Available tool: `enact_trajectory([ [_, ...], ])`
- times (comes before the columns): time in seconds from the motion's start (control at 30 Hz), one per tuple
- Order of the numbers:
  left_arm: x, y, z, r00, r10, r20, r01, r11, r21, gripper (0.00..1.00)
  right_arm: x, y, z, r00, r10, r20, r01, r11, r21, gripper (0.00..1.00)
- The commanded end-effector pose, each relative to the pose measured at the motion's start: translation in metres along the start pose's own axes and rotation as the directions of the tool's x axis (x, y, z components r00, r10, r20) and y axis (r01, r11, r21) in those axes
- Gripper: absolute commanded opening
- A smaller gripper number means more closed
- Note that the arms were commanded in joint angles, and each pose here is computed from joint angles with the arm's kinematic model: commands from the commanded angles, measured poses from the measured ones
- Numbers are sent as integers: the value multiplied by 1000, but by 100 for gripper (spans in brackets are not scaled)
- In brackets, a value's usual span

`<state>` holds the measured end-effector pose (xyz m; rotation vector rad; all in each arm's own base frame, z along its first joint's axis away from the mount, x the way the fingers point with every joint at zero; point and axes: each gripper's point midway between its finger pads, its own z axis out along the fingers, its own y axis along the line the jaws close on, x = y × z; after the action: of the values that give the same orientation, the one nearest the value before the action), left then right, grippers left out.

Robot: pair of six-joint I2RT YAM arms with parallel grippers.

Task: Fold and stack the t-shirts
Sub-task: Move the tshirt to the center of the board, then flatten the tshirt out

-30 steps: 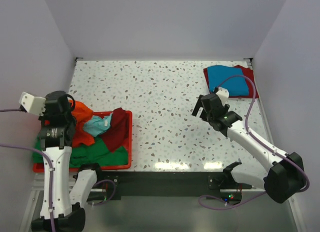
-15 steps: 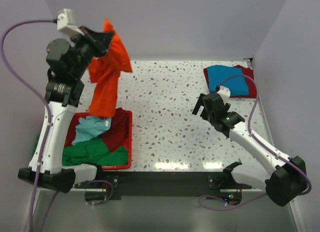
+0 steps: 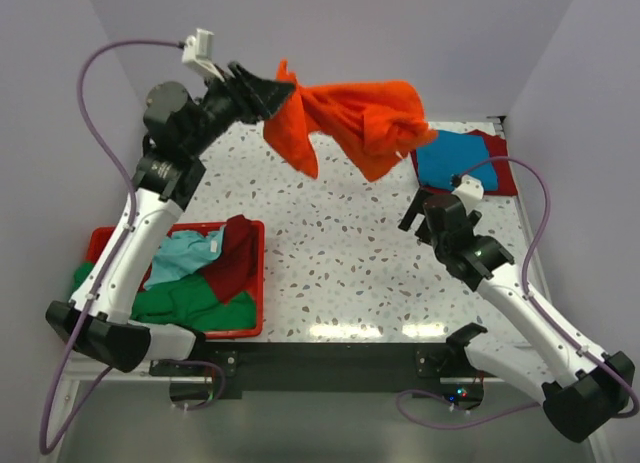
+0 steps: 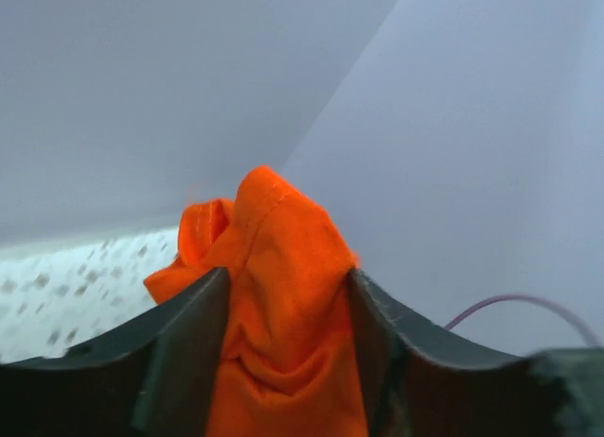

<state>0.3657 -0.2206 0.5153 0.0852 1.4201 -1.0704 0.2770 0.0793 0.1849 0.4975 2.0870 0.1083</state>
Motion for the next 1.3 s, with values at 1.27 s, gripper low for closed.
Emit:
enact_trajectory([
  [1.27,362,209,-62,639,-106,-762,-462,739,-491,63,85,19,88,934,47,-353,-73,995,-62,63],
])
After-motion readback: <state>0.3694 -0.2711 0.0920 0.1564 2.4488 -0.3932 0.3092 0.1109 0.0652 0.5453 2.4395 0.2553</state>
